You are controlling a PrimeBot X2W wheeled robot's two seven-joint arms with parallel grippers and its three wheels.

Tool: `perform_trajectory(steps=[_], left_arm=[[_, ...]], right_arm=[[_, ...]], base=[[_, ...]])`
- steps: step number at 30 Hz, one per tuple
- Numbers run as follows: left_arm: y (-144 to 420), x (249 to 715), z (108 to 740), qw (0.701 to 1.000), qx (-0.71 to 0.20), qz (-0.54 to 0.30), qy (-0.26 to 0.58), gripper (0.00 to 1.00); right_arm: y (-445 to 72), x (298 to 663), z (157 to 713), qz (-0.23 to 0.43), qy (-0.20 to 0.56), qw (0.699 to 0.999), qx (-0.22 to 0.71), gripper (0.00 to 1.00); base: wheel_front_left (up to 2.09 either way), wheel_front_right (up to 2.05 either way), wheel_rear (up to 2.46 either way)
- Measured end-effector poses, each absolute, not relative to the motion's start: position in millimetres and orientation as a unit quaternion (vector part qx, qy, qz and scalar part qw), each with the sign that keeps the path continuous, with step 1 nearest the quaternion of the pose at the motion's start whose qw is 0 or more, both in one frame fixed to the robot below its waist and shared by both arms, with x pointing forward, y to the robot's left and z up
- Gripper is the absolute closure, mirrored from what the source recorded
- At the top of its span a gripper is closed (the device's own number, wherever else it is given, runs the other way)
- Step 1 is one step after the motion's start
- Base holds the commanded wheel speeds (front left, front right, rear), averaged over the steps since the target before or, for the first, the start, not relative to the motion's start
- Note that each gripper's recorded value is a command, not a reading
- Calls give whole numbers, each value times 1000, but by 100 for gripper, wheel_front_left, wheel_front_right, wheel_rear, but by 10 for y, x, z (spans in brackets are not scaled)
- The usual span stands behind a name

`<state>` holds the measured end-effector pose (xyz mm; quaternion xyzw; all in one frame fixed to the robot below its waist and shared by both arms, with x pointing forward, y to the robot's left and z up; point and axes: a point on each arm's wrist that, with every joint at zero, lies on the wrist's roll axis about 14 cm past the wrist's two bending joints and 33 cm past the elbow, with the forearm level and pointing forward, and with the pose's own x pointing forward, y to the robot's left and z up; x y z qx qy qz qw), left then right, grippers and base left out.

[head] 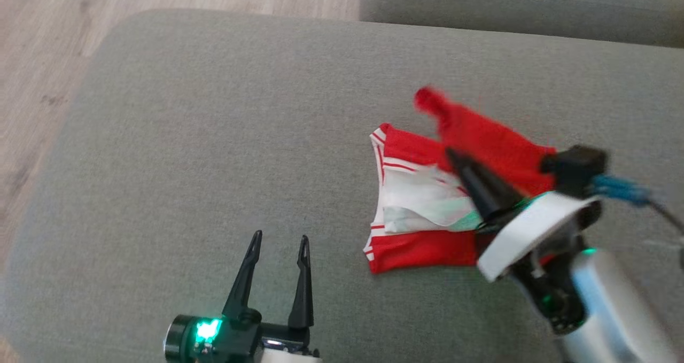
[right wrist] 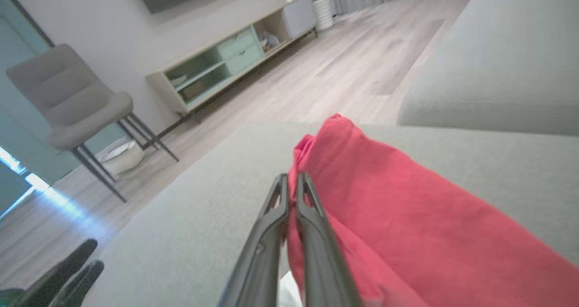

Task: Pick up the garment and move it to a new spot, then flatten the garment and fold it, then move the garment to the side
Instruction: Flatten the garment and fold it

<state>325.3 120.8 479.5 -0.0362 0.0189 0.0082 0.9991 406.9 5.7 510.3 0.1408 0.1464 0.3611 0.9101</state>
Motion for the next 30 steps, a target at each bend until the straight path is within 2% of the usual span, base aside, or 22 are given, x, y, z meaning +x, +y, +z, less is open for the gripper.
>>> perform_trajectory(steps=[6,7,8,9,13,19,23,24,27,30], left_arm=[[1272,3219,4745,999,-38,20,28,0],[1278,3217,4746,999,-39,22,27,0],[1284,3214,4747,999,-39,24,27,0],[1289,3211,4749,999,-40,25,27,0],[1323,3203,4789,999,-36,30,19,0],[1340,3205,4914,999,-31,30,-4,0],[1325,3143,4954,999,-34,27,-12,0],[1325,3143,4954,999,-34,27,-12,0],[1317,3092,4989,999,-34,25,-19,0],[1300,3055,5013,999,-37,20,-24,0]], right_arm=[[524,3776,4655,402,213,879,142,100],[588,3727,4601,406,221,875,147,90],[642,3681,4551,408,227,871,150,63],[682,3649,4511,409,231,869,154,0],[774,3615,4580,406,203,872,185,0],[492,3891,5008,350,87,904,229,0],[-1,4057,5217,283,13,931,233,0],[-1,4057,5217,283,13,931,233,0],[-548,4060,5180,218,-10,953,209,0],[-1029,3909,5035,163,-7,971,173,0]], base=[[0,0,0],[0,0,0],[0,0,0],[0,0,0],[0,0,0],[0,0,0],[0,0,0],[0,0,0],[0,0,0],[0,0,0]])
